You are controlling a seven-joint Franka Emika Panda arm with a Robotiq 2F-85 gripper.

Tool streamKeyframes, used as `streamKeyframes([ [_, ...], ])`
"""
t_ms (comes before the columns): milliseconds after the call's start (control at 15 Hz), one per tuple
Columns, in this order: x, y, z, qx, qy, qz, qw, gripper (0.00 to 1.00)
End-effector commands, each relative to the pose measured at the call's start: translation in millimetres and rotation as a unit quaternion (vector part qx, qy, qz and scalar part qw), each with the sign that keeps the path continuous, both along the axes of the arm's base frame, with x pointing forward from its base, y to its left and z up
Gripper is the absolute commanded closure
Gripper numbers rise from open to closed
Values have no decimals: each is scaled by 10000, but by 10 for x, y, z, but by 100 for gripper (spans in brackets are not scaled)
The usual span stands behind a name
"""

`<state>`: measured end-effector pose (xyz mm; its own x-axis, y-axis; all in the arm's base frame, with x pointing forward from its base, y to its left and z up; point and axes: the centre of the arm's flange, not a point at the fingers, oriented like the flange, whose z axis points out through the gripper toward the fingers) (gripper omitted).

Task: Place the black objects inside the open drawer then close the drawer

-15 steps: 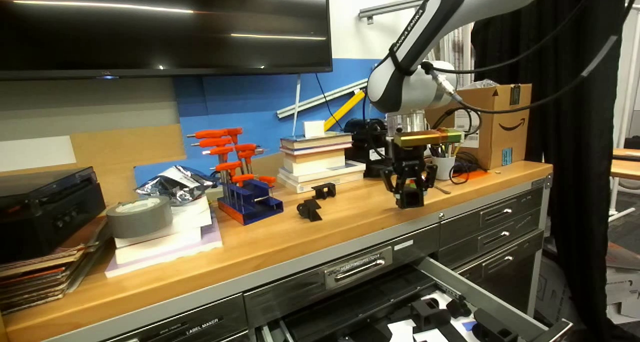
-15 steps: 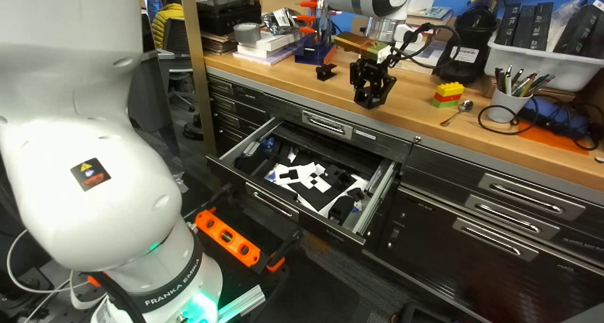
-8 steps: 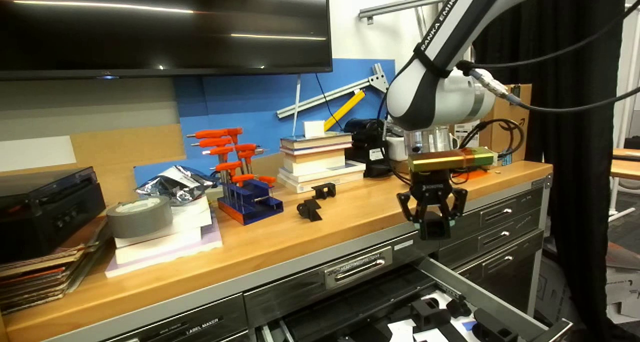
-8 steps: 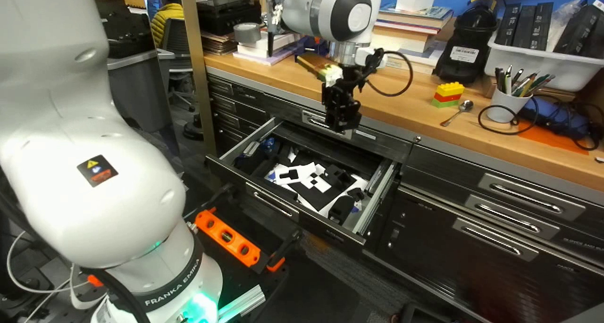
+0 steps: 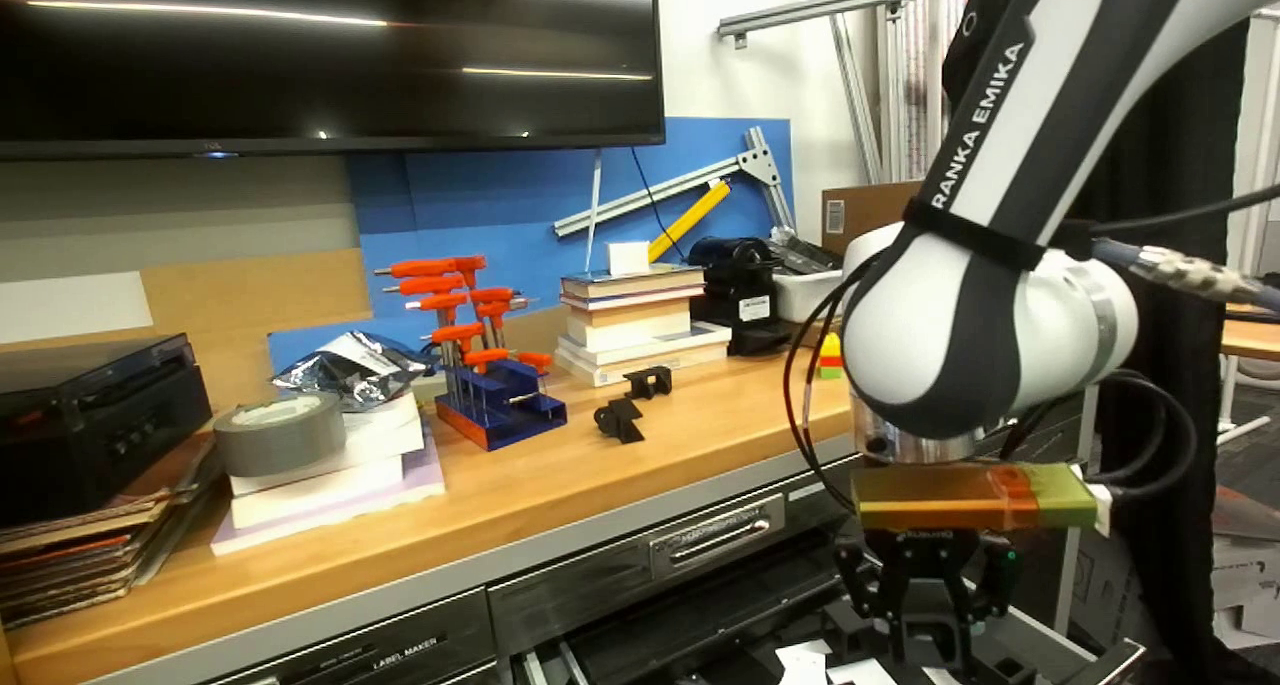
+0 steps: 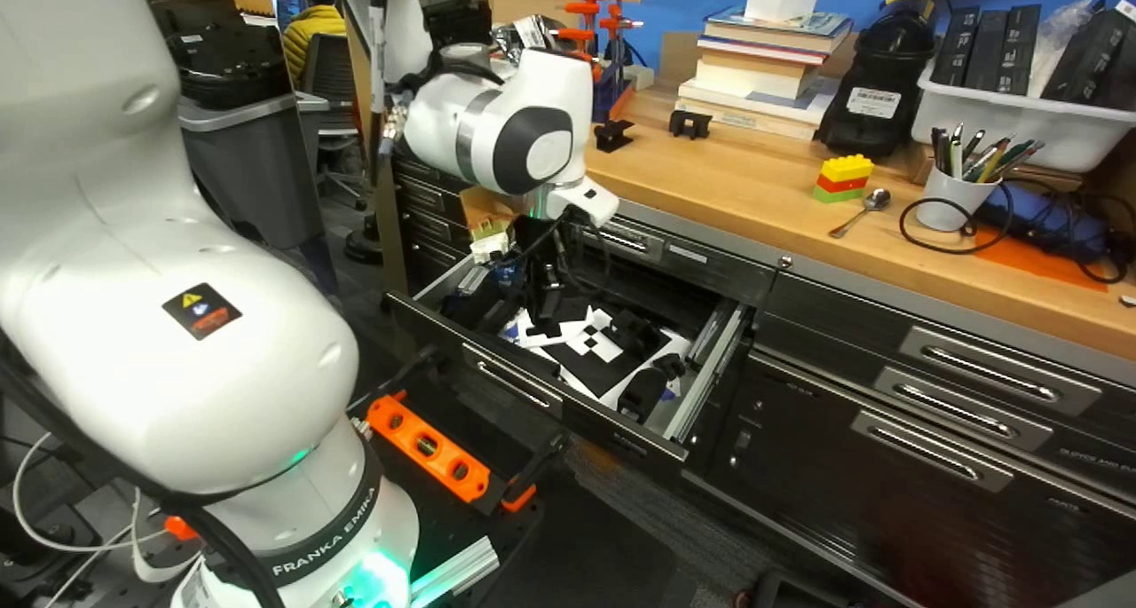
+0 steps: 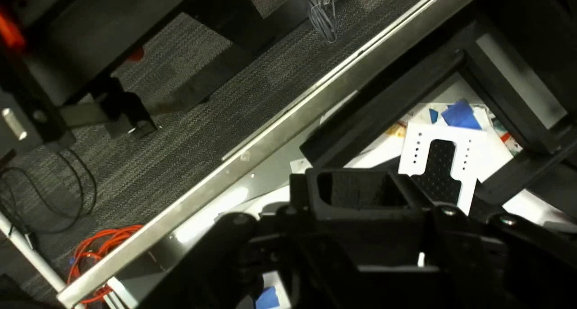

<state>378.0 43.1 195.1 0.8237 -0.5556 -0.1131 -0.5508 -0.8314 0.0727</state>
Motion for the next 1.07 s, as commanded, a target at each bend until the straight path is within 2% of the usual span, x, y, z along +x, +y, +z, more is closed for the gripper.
streamKeyframes([
  [0, -66, 239, -128, -42, -296, -299, 9991, 75],
  [467, 293, 198, -248, 3, -893, -829, 9925, 75],
  [1000, 600, -98, -757, 121, -891, -1545, 9839, 75],
])
